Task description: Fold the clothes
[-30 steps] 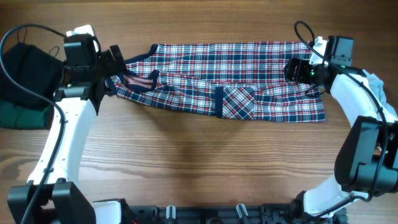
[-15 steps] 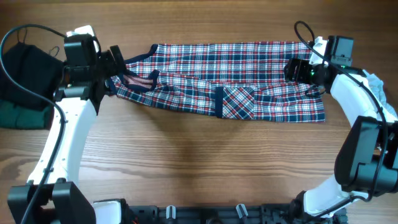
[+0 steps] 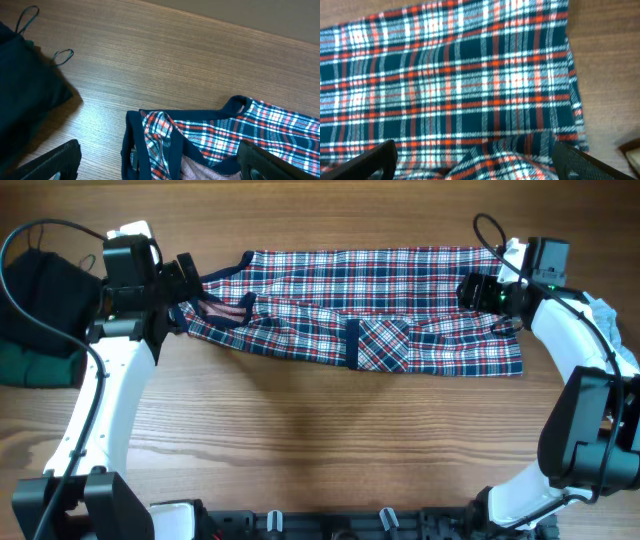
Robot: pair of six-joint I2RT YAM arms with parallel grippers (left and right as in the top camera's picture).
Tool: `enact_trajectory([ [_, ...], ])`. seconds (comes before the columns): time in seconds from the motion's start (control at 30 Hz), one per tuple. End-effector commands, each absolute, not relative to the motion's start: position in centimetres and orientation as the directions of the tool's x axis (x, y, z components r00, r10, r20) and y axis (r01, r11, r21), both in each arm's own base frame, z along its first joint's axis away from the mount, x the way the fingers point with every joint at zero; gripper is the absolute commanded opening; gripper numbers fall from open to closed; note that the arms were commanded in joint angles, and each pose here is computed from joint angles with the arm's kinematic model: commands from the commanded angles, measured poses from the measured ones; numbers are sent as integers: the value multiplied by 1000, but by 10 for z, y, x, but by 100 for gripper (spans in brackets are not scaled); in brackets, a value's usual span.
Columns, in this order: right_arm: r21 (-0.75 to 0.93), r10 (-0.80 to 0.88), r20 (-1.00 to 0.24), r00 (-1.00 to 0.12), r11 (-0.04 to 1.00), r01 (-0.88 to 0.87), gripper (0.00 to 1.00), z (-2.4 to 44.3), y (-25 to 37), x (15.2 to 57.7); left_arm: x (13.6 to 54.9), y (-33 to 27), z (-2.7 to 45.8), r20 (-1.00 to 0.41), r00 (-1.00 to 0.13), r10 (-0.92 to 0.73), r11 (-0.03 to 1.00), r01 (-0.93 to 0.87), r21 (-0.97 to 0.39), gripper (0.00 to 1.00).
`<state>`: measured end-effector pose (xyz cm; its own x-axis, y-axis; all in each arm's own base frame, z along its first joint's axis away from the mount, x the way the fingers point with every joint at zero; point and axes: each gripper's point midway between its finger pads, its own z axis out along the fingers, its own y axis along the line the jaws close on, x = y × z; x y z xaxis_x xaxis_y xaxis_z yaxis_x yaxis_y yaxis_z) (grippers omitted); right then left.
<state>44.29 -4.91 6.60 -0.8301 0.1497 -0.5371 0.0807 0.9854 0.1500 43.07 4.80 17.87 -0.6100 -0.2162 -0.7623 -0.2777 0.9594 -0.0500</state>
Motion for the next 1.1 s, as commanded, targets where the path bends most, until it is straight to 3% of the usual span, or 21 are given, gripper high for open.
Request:
enact_trajectory([
  [0.0,140,138,-628,-766,988,63,100,88,-50,463,432,49,183,-768,-602,-220,958,-281,-55,100],
  [0.2,161,110,-787,-607,986,-30,100,129,-43,502,432,49,183,-768,-602,-220,958,-281,-55,100],
  [0.43,198,112,-764,-635,978,-66,99,127,-33,495,432,49,183,-768,-602,-220,958,-281,-55,100],
  [0.57,255,152,-818,-555,960,-113,100,198,-22,496,432,49,183,-768,-602,-220,958,-281,-55,100],
  [0.9,80,186,-824,-536,973,216,98,369,-77,447,432,49,183,-768,-602,-220,958,-281,-55,100],
  [1.07,76,225,-780,-584,960,270,96,346,-86,453,432,49,183,-768,-602,-220,958,-281,-55,100],
])
